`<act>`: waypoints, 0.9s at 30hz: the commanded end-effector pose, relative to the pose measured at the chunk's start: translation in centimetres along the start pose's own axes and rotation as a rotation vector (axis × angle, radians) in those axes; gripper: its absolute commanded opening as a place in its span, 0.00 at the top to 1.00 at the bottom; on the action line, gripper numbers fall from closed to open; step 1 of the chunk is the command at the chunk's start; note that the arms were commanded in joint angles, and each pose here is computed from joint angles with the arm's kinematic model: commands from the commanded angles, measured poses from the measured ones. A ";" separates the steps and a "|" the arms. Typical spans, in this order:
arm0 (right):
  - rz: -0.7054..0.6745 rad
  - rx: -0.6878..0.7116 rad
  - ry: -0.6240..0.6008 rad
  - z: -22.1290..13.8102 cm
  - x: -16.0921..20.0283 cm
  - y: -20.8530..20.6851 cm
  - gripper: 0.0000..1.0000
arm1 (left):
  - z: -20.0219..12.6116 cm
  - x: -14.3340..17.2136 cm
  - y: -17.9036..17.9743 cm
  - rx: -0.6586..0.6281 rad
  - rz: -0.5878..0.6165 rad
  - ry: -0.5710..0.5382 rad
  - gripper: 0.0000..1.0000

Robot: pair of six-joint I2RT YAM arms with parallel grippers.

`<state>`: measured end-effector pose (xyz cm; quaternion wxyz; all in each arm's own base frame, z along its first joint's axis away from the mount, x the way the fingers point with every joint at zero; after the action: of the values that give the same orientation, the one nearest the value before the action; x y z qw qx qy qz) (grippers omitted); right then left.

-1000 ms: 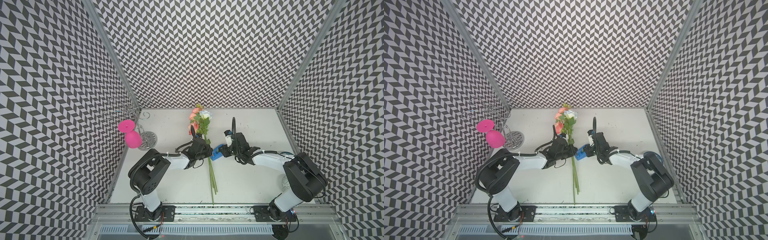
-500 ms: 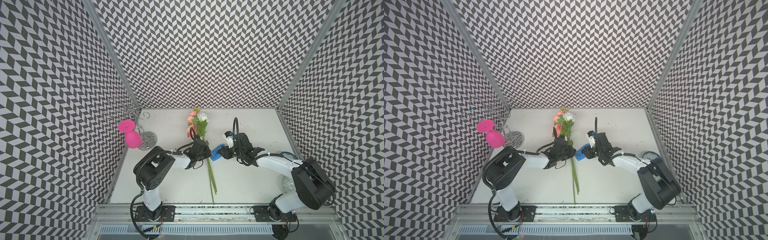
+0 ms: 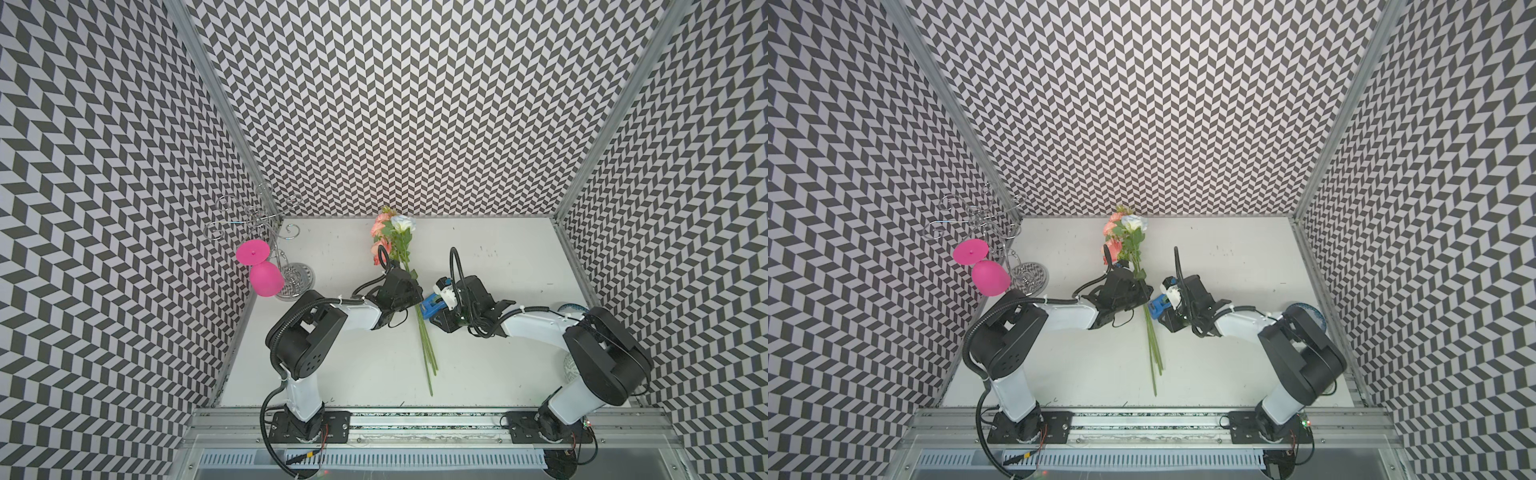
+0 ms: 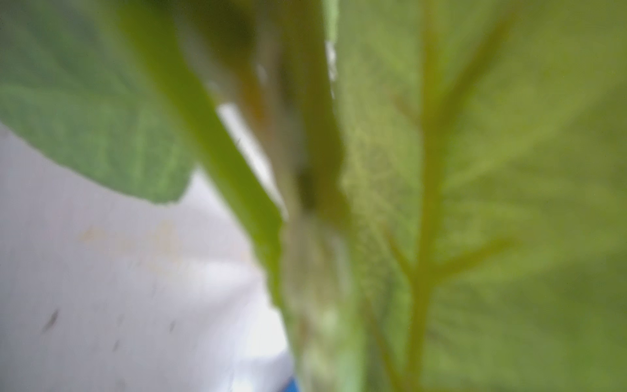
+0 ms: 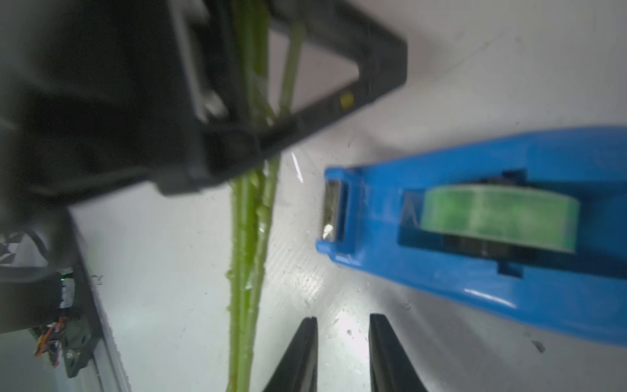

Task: Wrap bouquets with tape
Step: Wrap the tape around the bouquet.

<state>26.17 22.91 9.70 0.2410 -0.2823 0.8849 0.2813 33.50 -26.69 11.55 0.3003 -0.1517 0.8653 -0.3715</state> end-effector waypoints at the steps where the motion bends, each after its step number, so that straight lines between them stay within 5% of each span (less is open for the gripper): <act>1: -0.018 0.036 -0.023 0.7 -1.3 -0.7 0.71 | -0.6 -1.4 -2.5 0.081 0.032 -0.043 1.00; 11: 0.039 0.170 -0.041 1.2 -3.1 -2.3 0.68 | -0.4 -3.0 -0.9 0.043 0.062 -0.025 1.00; 27: 0.050 0.035 -0.122 -1.0 -5.1 0.3 0.69 | -0.4 -1.7 1.7 -0.002 0.030 -0.031 1.00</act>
<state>29.05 23.54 10.50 0.2582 -0.2374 0.9020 0.2517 34.14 -24.97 11.02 0.2961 -0.1433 0.8709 -0.3651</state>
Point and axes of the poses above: each gripper's point midway between its finger pads, its own z axis out along the fingers, its own y axis along the line the jaws close on, x = y × z, the point moved 7 cm from there along -z, back along the fingers, and after that the axes turned 6 degrees about -z, right-handed, at the moved point
